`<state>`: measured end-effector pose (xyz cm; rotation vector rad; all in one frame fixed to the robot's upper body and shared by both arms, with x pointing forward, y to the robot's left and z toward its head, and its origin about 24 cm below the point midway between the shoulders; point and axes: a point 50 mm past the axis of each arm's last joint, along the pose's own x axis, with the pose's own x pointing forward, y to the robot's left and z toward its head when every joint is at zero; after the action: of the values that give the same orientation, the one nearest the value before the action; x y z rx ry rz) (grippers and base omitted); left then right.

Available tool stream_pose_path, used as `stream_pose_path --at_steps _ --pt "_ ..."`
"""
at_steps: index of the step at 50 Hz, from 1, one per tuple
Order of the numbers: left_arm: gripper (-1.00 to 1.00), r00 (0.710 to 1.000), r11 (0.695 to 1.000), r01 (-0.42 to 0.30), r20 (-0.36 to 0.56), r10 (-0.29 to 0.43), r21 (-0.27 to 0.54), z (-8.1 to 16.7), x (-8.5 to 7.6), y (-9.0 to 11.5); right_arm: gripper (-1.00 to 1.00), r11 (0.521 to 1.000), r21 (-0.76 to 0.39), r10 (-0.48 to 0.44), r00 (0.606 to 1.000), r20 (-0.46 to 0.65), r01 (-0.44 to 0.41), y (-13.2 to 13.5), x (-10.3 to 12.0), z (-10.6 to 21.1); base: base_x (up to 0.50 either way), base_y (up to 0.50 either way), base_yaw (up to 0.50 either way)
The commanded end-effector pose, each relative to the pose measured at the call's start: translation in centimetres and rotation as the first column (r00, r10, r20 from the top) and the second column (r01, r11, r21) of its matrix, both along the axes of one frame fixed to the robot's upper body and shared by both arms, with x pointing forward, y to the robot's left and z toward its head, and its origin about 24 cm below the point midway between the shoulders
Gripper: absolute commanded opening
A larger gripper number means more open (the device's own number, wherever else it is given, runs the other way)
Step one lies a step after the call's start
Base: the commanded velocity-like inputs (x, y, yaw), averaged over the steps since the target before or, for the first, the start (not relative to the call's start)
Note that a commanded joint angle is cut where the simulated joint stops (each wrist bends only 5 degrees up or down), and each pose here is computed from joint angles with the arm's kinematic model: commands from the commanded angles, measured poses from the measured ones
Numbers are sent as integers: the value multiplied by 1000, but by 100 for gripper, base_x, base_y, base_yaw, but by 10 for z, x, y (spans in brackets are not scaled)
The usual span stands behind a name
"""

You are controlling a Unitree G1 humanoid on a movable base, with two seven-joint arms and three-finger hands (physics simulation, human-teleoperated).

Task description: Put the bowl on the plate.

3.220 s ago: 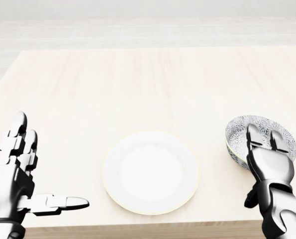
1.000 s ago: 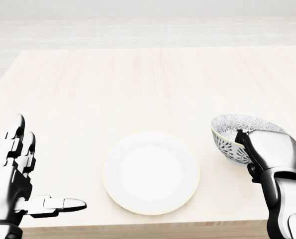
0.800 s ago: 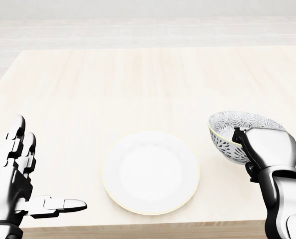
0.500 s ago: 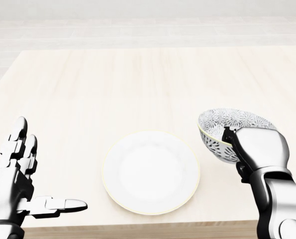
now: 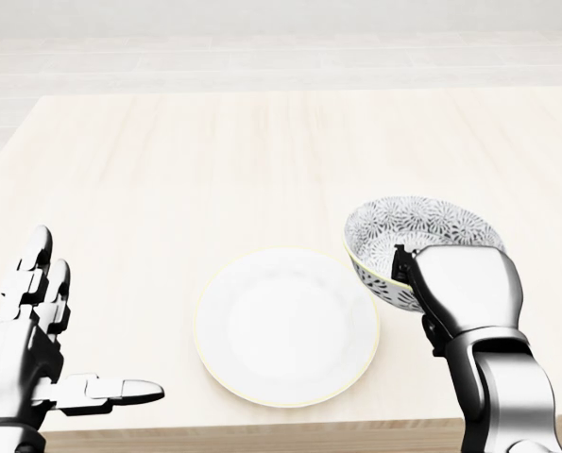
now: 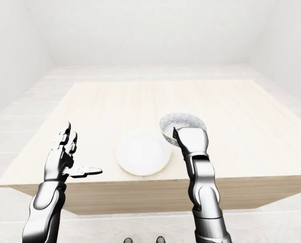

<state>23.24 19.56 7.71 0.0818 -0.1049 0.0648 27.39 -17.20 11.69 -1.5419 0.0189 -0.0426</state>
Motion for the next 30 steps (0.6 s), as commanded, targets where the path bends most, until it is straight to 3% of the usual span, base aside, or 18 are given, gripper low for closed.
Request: stream_pose_path --at_steps 1,30 --pt "100 1000 1000 -2 -1 2 3 -2 -2 1 -37 1000 -17 7 999 42 -6 10 -9 7 0 0 0" --pt "100 1000 1000 -2 -1 2 14 -2 -6 2 -36 988 61 138 988 65 -142 57 -10 10 0 0 0"
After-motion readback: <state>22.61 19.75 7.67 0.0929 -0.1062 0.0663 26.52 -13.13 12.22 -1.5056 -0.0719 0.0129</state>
